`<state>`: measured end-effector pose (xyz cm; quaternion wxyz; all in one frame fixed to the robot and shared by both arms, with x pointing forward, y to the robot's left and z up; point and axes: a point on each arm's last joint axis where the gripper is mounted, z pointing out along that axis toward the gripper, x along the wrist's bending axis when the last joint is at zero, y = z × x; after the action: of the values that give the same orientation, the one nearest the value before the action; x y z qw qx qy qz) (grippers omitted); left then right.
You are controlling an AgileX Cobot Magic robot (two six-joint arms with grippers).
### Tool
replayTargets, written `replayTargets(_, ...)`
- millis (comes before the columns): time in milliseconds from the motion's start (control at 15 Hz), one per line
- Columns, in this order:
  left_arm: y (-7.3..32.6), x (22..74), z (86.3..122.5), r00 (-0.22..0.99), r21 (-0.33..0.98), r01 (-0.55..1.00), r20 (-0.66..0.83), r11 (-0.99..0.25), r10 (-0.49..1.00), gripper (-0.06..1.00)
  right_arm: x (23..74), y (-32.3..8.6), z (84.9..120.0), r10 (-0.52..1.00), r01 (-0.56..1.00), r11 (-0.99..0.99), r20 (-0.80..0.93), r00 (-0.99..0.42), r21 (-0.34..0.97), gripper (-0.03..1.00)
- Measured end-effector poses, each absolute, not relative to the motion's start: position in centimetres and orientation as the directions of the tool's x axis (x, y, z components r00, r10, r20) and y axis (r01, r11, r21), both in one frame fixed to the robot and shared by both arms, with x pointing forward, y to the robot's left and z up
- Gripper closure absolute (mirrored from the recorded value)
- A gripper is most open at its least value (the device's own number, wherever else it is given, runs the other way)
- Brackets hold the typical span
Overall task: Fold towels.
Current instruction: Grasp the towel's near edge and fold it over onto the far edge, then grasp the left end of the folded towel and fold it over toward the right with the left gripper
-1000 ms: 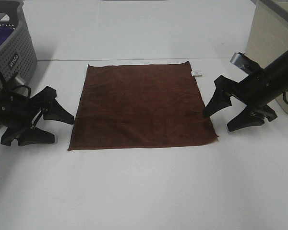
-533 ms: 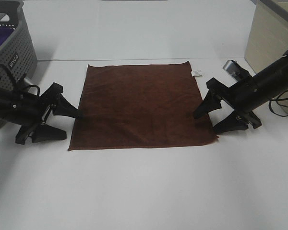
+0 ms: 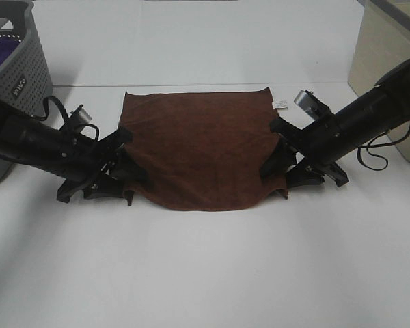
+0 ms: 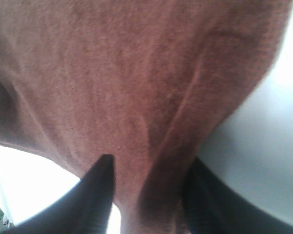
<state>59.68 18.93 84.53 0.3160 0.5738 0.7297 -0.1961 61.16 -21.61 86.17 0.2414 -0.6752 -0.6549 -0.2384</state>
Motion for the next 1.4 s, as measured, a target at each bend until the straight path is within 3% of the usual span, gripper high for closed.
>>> replayTargets(133, 19.0, 59.7, 84.2, -0.147, 0.075, 0.961, -0.674, 0.266, 0.724, 0.89, 61.2, -21.6, 86.1, 0.771, 0.999, -0.03, 0.636, 0.034, -0.018, 0.81)
replayTargets(200, 19.1, 59.6, 84.1, -0.141, 0.077, 0.963, -0.671, 0.257, 0.728, 0.94, 61.1, -21.7, 86.2, 0.776, 0.999, -0.03, 0.63, 0.037, -0.022, 0.93)
replayTargets(267, 19.0, 59.5, 84.1, -0.134, 0.073, 0.967, -0.67, 0.245, 0.73, 0.94, 61.0, -21.8, 86.5, 0.785, 0.999, -0.021, 0.619, 0.031, -0.023, 0.97)
replayTargets(467, 19.0, 59.2, 84.6, -0.117, 0.059, 0.976, -0.664, 0.207, 0.739, 0.94, 60.5, -22.0, 87.4, 0.805, 0.999, 0.013, 0.592, 0.018, -0.048, 0.97)
replayTargets(667, 19.5, 57.0, 86.0, -0.117, 0.031, 0.984, -0.637, 0.177, 0.762, 0.94, 58.6, -22.2, 87.4, 0.812, 0.985, 0.065, 0.582, 0.039, -0.157, 0.97)
replayTargets(1067, 20.2, 49.6, 85.4, -0.221, -0.141, 0.975, -0.605, 0.17, 0.765, 0.94, 51.2, -22.5, 86.6, 0.819, 0.948, 0.013, 0.548, 0.172, -0.317, 0.97)
replayTargets(1200, 20.2, 49.5, 86.1, -0.21, -0.121, 0.978, -0.611, 0.172, 0.763, 0.94, 51.2, -22.5, 86.8, 0.815, 0.95, 0.007, 0.553, 0.175, -0.311, 0.97)
replayTargets(1400, 19.9, 52.5, 88.6, -0.156, -0.006, 0.98, -0.637, 0.198, 0.755, 0.94, 54.9, -22.2, 88.9, 0.811, 0.985, 0.038, 0.581, 0.067, -0.167, 0.97)
